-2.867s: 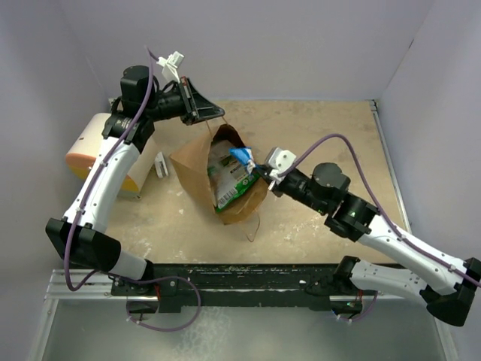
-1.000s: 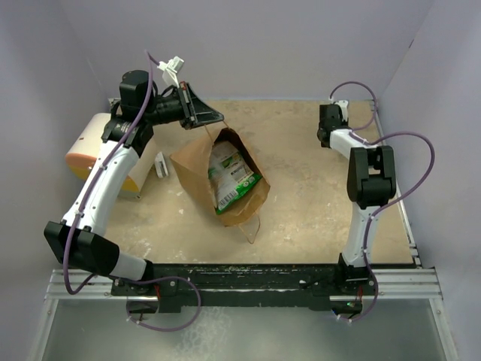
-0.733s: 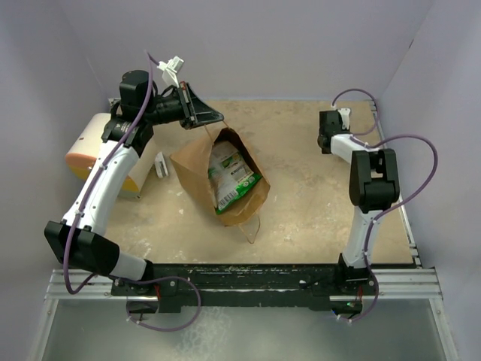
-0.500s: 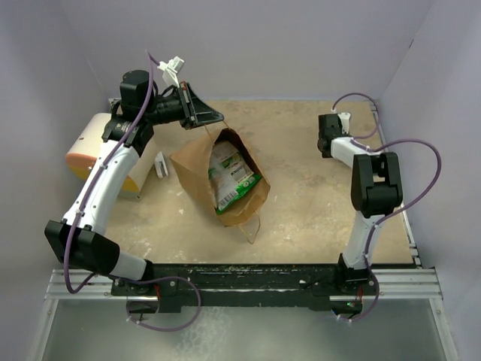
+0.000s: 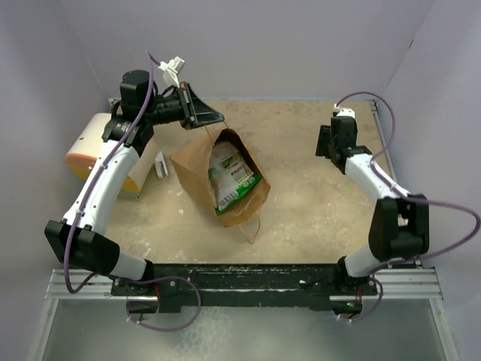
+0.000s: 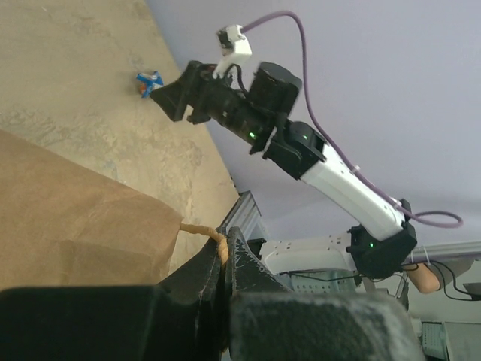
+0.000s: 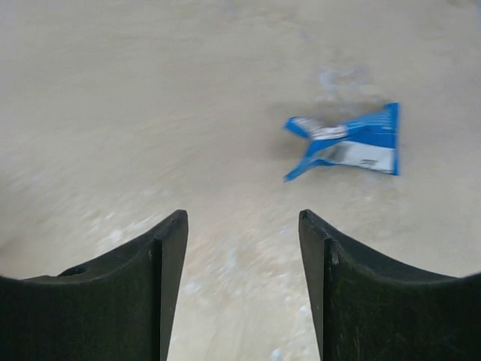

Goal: Take the snacks out of the paper bag
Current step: Place the snack at the center of the board, then take out the snack from the paper bag.

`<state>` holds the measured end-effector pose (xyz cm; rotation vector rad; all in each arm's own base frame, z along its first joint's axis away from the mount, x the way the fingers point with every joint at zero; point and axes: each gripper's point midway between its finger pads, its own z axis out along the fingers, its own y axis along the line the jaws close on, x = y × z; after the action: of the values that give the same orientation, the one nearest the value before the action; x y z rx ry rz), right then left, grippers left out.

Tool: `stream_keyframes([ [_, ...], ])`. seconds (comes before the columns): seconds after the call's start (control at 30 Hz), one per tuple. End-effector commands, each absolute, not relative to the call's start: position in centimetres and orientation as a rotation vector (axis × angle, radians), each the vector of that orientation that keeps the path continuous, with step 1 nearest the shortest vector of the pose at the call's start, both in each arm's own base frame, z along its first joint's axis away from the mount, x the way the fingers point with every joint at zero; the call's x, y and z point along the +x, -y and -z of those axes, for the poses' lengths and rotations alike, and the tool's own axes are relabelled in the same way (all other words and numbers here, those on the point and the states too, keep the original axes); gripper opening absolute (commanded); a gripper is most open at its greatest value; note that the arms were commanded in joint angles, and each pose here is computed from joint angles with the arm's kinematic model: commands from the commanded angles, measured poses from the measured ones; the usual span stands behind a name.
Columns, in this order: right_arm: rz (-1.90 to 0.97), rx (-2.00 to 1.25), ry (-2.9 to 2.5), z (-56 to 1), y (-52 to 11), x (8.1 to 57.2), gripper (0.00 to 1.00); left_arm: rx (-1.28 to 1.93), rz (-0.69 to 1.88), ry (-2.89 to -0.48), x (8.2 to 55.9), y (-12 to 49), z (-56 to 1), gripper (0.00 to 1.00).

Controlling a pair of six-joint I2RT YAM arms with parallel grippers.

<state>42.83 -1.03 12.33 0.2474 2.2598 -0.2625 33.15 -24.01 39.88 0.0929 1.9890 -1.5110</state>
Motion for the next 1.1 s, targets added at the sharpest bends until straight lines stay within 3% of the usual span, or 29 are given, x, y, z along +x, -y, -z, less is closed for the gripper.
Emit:
stream_keyframes([
  [0.0, -0.193, -0.078, -2.193, -15.1, -7.9, 40.1, 0.63, 0.156, 1.501, -1.896, 33.1, 23.6, -41.8, 0.0],
  [0.23, -0.641, -0.54, -1.854, -22.1, -19.7, 30.2, 0.64, 0.158, 1.484, -1.914, 32.8, 23.4, -41.3, 0.0],
  [0.43, -0.676, -0.938, -1.468, -26.3, -23.0, 23.8, 0.66, 0.164, 1.483, -1.909, 32.7, 23.4, -41.6, 0.0],
  [0.6, -0.597, -1.399, -1.109, -26.1, -25.4, 20.2, 0.67, 0.162, 1.481, -1.91, 32.8, 23.4, -41.6, 0.0],
  [0.87, -0.344, -1.839, -0.896, -21.8, -28.1, 23.4, 0.71, 0.157, 1.469, -1.91, 32.8, 23.3, -41.9, 0.0],
  [1.0, -0.271, -1.981, -0.84, -19.4, -29.4, 24.6, 0.86, 0.156, 1.46, -1.909, 32.9, 23.2, -42.1, 0.0],
  [1.07, -0.222, -1.991, -0.799, -20.2, -30.3, 25.6, 0.87, 0.157, 1.452, -1.906, 33.0, 23.2, -42.3, 0.0],
])
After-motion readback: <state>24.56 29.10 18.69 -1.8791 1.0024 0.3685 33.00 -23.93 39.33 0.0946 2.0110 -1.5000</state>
